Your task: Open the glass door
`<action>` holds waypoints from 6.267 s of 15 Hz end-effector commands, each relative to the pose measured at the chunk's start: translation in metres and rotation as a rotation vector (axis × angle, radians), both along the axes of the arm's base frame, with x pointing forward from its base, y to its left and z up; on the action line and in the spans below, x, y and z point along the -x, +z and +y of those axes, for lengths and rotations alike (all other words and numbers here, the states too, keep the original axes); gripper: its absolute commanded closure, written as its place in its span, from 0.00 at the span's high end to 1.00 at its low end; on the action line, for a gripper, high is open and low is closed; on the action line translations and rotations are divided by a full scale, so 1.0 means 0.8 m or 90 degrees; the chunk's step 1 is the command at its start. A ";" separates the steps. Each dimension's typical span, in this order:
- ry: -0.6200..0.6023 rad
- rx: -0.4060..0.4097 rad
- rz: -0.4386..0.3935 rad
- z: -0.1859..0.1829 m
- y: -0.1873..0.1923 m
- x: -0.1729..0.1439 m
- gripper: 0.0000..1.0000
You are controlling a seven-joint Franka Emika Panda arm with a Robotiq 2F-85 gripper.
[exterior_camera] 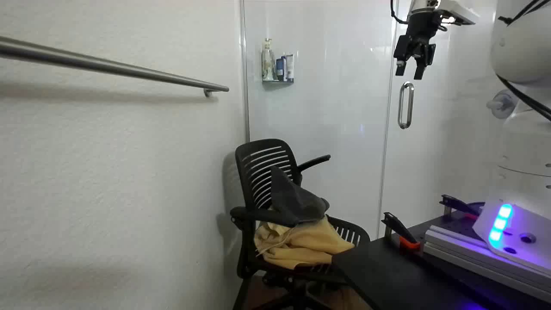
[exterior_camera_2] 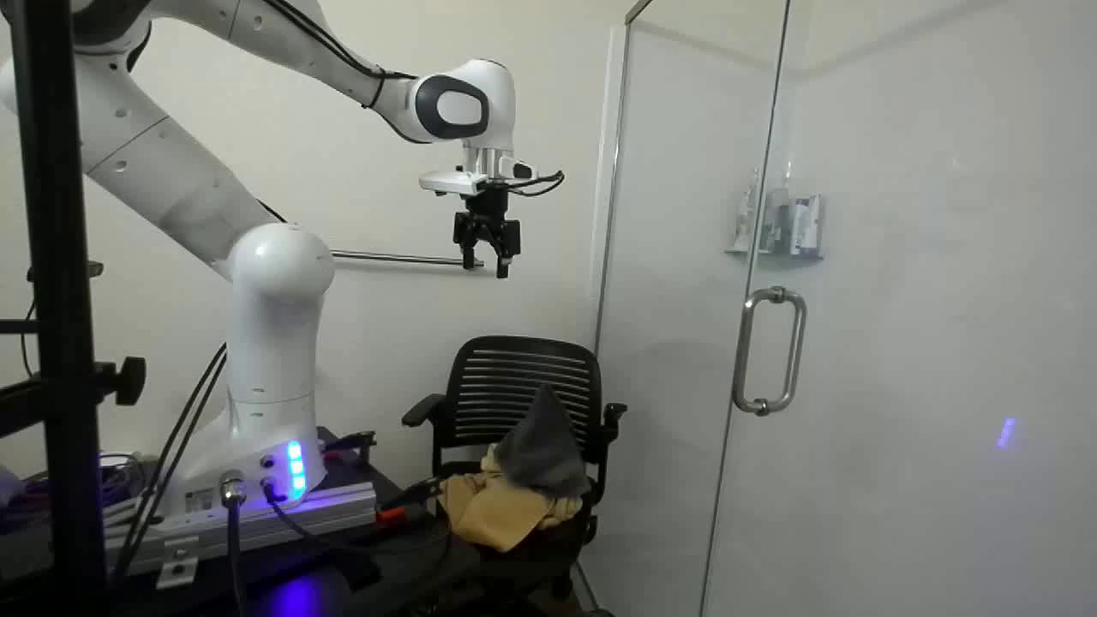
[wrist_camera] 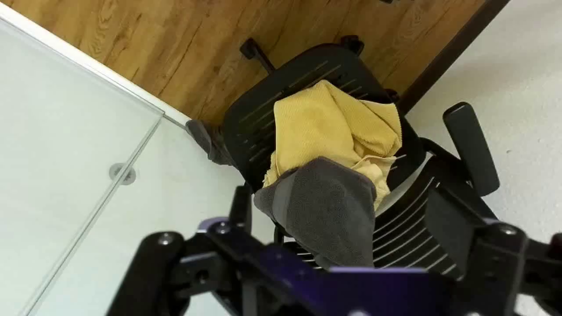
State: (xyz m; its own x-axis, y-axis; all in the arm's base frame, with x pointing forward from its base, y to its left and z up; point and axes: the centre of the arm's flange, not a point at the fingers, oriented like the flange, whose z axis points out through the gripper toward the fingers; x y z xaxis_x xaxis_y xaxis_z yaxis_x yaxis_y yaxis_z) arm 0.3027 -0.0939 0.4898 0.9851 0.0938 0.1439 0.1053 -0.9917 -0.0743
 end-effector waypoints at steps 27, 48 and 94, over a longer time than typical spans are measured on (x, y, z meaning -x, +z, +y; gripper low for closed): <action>-0.456 0.204 -0.417 -0.361 -0.139 0.033 1.00; -0.427 0.232 -0.493 -0.373 -0.146 -0.059 1.00; -0.384 0.082 -0.414 -0.419 -0.165 -0.249 1.00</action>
